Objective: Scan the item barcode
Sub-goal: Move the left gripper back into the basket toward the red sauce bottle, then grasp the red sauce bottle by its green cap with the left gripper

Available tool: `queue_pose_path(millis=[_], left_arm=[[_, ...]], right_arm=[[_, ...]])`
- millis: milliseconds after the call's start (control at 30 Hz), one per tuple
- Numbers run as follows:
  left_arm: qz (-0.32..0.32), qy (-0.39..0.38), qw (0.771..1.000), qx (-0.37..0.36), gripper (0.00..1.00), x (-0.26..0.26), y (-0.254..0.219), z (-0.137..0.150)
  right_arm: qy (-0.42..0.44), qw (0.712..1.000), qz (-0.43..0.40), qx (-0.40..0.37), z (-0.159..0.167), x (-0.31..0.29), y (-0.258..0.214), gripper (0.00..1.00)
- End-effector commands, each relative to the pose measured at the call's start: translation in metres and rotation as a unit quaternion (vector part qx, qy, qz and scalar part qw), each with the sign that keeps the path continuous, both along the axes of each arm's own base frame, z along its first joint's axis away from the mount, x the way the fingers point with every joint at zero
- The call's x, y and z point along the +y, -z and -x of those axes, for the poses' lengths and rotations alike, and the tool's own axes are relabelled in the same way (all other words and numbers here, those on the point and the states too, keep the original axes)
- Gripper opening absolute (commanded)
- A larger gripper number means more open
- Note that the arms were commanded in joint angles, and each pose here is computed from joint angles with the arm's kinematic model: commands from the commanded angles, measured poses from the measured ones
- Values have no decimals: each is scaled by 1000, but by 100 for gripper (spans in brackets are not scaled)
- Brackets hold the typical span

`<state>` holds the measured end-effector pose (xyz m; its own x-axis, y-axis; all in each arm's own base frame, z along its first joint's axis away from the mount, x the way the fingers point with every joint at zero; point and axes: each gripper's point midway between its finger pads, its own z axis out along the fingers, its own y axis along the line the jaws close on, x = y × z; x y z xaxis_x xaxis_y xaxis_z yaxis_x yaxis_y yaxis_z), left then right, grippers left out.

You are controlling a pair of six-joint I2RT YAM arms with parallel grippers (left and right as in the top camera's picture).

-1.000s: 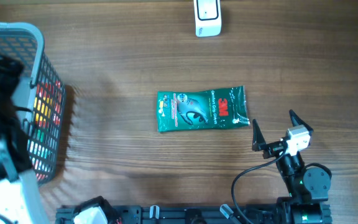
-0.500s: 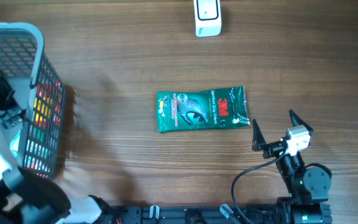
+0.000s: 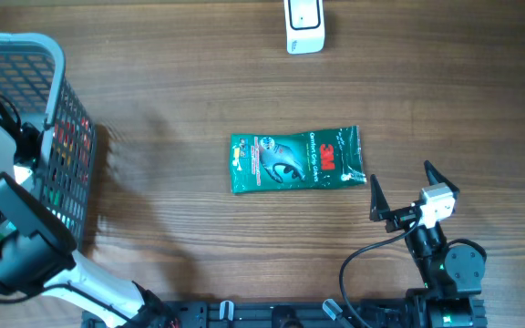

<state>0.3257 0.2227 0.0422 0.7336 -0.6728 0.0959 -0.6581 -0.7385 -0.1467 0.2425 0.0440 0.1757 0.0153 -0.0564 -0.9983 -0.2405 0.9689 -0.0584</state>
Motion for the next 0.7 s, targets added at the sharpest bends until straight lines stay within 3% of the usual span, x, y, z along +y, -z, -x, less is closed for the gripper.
queue_pose_path(millis=[0, 33, 100, 133, 300, 400, 500, 667], left_arm=[[-5, -9, 1000, 25, 97, 4, 15, 4], [-5, -9, 1000, 25, 94, 4, 15, 4], [-8, -5, 1000, 24, 71, 7, 15, 5], [-16, 17, 1000, 21, 65, 11, 14, 4], [-47, 101, 994, -9, 54, 32, 8, -1], [-49, 127, 989, -60, 40, 42, -9, -7], [-66, 141, 980, -123, 40, 54, -38, -12], [-118, 161, 945, -258, 43, 69, -122, -18]], right_arm=[[-10, 1000, 6, -7, 1, 4, -2, 100], [-10, 1000, 6, -7, 1, 4, -2, 100], [-10, 1000, 6, -7, 1, 4, -2, 100], [-10, 1000, 6, -7, 1, 4, -2, 100], [-10, 1000, 6, -7, 1, 4, -2, 99], [-10, 1000, 6, -7, 1, 4, -2, 100], [-10, 1000, 6, -7, 1, 4, -2, 100], [-10, 1000, 6, -7, 1, 4, -2, 100]])
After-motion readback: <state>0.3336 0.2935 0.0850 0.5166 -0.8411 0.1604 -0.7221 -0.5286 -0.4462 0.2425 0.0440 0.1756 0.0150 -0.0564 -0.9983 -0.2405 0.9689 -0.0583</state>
